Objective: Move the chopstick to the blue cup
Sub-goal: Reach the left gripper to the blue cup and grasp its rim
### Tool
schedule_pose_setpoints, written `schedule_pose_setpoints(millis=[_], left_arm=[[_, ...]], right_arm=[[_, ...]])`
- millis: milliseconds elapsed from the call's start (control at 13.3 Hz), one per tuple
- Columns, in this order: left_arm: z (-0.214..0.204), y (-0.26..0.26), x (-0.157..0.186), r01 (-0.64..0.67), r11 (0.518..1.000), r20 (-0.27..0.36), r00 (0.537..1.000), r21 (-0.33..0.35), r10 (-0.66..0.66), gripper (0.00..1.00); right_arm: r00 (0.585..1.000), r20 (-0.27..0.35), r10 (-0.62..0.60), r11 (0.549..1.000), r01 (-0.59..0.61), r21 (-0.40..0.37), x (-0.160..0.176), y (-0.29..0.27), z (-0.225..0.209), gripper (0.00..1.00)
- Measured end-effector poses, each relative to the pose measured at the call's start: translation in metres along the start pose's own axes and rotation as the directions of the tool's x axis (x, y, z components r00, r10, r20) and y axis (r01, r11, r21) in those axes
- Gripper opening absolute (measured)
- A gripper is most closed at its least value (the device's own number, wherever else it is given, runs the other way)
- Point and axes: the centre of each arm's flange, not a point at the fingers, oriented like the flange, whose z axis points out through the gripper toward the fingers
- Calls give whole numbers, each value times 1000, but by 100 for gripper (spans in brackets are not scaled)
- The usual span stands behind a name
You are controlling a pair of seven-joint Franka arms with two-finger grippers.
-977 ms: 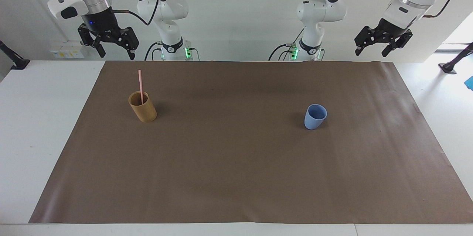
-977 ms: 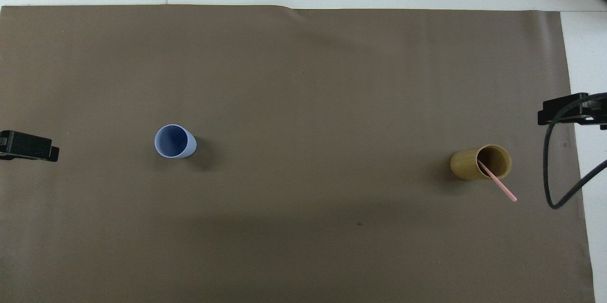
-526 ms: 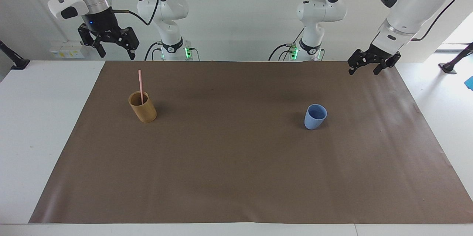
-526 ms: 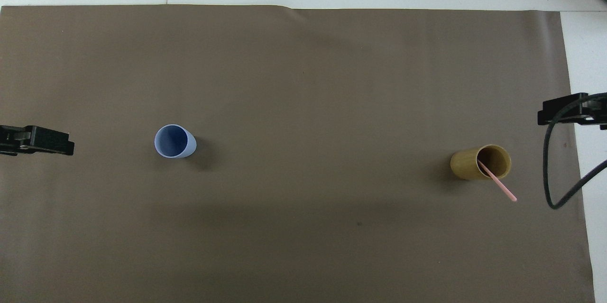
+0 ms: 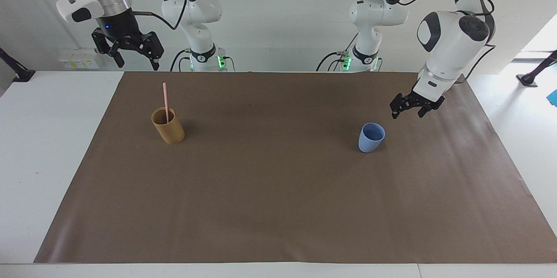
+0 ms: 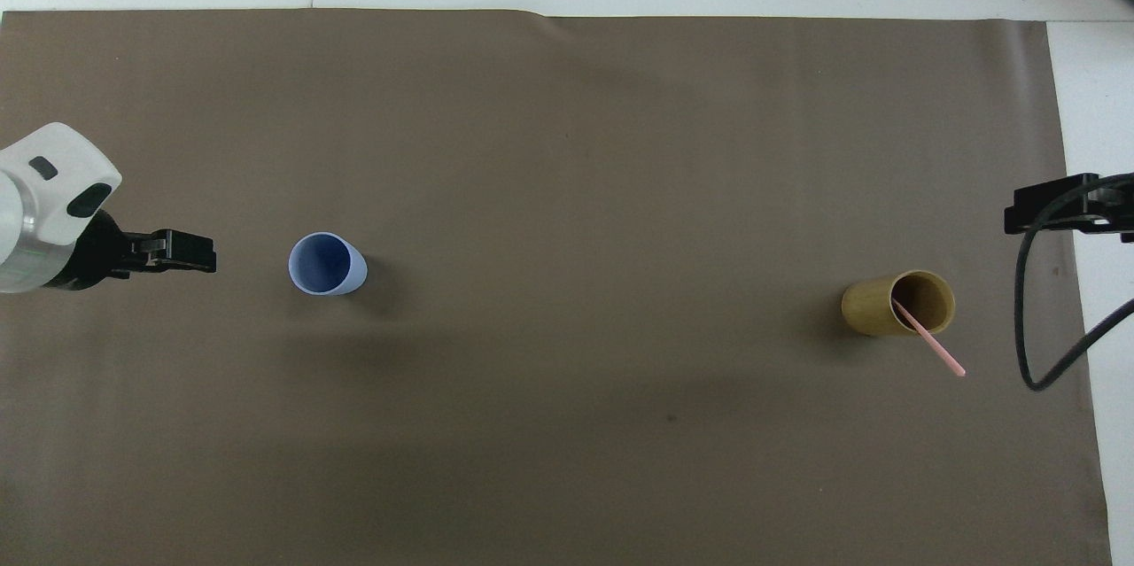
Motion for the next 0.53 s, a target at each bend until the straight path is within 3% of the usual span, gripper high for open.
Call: schedule_pose_setpoints(millis=[225, 526], left_arm=[[48, 17, 13, -18, 1000, 22, 1000, 3, 18, 100], [76, 24, 10, -16, 1000, 56, 998, 8, 16, 100]], right_arm=[[1000, 4, 5, 1000, -5, 0, 0, 3, 0, 100], [1000, 4, 6, 1000, -6, 0, -1, 3, 1, 100]])
